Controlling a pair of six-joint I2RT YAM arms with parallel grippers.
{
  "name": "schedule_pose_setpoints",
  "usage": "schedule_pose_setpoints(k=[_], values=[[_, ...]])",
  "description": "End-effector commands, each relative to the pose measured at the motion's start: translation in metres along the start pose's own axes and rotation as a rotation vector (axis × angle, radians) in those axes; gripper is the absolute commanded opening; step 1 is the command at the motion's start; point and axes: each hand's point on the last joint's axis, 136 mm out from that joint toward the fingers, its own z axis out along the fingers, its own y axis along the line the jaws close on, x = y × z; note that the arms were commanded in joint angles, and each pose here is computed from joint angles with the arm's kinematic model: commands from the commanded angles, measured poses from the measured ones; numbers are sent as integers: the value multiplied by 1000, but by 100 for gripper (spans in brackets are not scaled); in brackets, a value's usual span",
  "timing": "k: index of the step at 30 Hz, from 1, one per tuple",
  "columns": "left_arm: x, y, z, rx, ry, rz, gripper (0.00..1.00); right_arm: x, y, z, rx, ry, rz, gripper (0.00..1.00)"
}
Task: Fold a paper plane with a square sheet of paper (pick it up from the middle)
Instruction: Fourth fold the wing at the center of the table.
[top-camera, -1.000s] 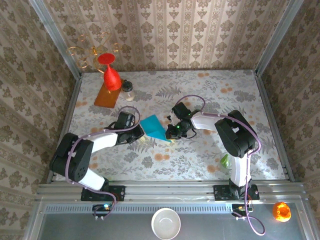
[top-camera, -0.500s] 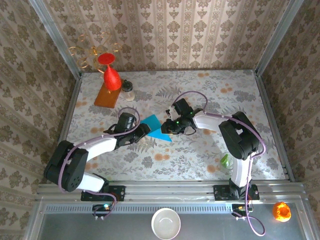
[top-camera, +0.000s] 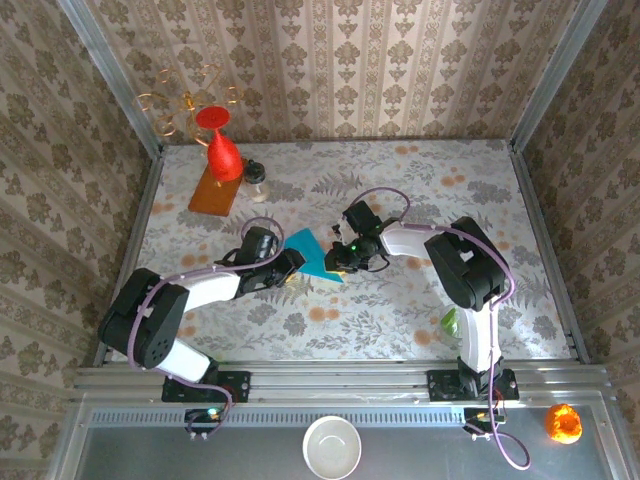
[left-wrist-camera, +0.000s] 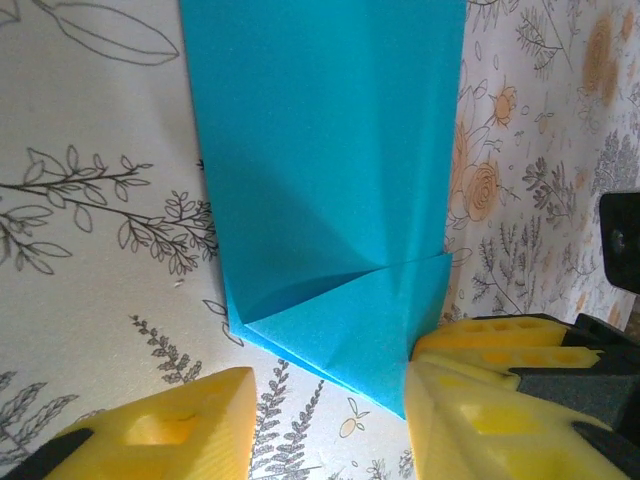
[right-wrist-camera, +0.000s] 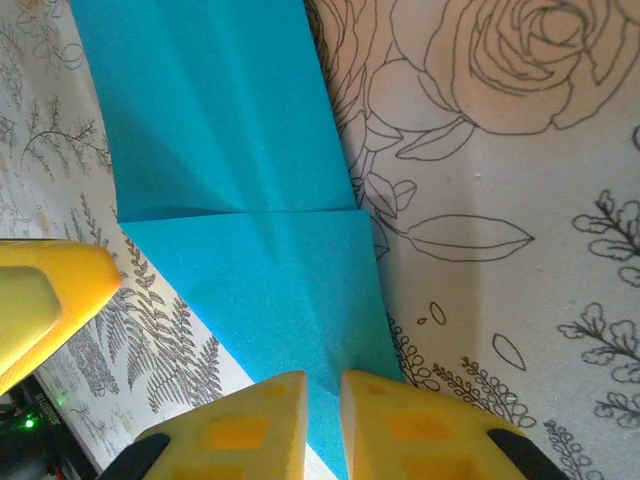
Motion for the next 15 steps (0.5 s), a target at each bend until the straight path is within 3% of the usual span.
schedule_pose_setpoints(k=[1,15], values=[[5,5,5,-3,17,-21,41,11,-24,9,83,47,45,19],[-2,1,16,12,6,-31,39,13,-29,10,95,56,55,17]])
